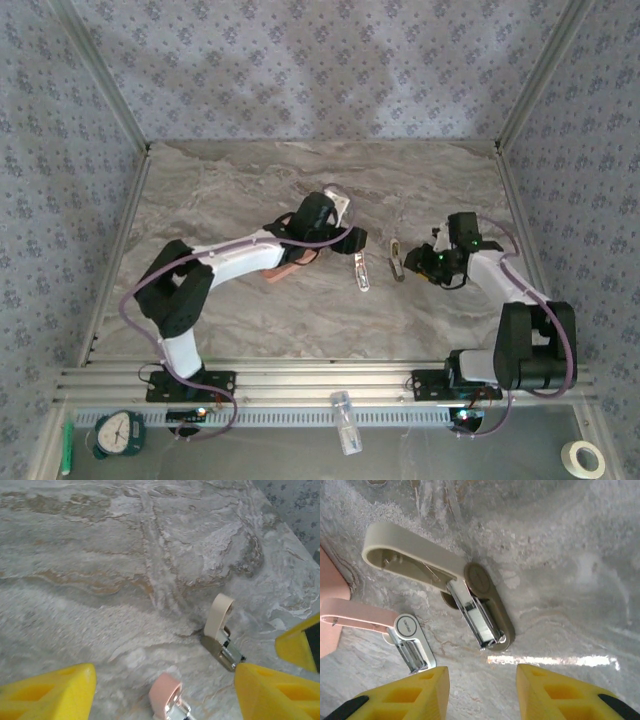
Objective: Load the staples into the stapler
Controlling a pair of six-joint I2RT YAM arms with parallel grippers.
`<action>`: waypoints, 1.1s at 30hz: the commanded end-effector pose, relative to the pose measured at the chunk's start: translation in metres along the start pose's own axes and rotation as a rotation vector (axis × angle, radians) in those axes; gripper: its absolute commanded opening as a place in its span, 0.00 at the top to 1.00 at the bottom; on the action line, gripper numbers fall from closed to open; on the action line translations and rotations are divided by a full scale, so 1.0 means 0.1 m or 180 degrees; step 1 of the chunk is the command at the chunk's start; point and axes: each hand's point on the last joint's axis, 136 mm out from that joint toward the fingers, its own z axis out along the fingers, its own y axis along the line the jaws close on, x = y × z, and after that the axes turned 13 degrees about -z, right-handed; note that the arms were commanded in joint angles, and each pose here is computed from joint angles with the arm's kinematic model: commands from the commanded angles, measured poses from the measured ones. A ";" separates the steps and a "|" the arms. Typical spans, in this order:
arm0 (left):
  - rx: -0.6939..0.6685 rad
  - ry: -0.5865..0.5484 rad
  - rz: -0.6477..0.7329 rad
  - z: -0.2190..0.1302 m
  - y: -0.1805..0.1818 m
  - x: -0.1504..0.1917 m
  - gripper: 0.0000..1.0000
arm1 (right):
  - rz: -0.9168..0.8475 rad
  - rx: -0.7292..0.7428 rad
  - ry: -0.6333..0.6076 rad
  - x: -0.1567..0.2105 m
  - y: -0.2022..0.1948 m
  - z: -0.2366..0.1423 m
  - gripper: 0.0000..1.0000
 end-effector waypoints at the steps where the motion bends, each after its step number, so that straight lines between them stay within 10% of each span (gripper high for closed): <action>1: 0.0258 0.0132 0.0140 0.14 -0.27 -0.05 0.27 | 0.0215 -0.0217 0.0047 0.17 0.06 -0.02 0.58; 19: 0.0585 0.0792 0.0172 1.05 -0.67 0.10 0.27 | 0.0393 -0.0226 0.0146 0.28 -0.13 0.16 0.64; 33: 0.0864 0.1201 0.0282 1.04 -0.93 0.36 0.39 | 0.0418 -0.0149 0.0143 0.24 -0.20 0.22 0.67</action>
